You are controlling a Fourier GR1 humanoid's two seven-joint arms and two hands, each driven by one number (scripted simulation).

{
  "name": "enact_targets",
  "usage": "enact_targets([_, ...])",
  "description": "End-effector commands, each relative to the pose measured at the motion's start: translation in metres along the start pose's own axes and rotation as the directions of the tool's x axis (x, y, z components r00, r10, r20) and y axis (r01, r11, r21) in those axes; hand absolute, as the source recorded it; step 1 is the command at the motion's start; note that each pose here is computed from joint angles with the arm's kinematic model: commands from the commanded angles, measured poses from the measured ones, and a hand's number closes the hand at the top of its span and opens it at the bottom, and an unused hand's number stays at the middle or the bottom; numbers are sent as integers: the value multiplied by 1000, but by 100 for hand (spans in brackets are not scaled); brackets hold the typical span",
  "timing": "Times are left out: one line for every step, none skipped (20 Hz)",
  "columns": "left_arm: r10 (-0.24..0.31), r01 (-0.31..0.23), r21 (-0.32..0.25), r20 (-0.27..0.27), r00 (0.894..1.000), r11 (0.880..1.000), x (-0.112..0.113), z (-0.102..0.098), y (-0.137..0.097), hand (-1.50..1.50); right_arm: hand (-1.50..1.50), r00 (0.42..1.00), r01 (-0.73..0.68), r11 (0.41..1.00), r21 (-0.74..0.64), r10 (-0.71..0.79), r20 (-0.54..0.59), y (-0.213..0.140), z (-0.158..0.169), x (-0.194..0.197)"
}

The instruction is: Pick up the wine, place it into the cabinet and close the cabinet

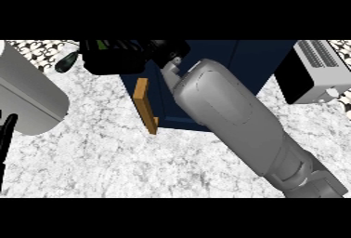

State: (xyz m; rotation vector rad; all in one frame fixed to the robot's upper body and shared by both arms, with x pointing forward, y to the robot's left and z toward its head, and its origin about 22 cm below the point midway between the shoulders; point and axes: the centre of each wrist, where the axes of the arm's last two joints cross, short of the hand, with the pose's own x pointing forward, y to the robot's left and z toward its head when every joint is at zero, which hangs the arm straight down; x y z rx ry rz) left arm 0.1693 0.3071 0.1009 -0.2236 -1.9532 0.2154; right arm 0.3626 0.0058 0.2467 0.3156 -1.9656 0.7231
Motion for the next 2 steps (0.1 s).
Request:
enact_targets([12,-12,-6,11,1000,1000,0,-10,-8,-150,150,990,-46,988,-145,26,-137,-49,-2,-34])
enact_targets([-10,10,-4,3,1000,1000,-10,-5,1,-150,150,990,-59,986,-154,38,-134,-39,-1,-38])
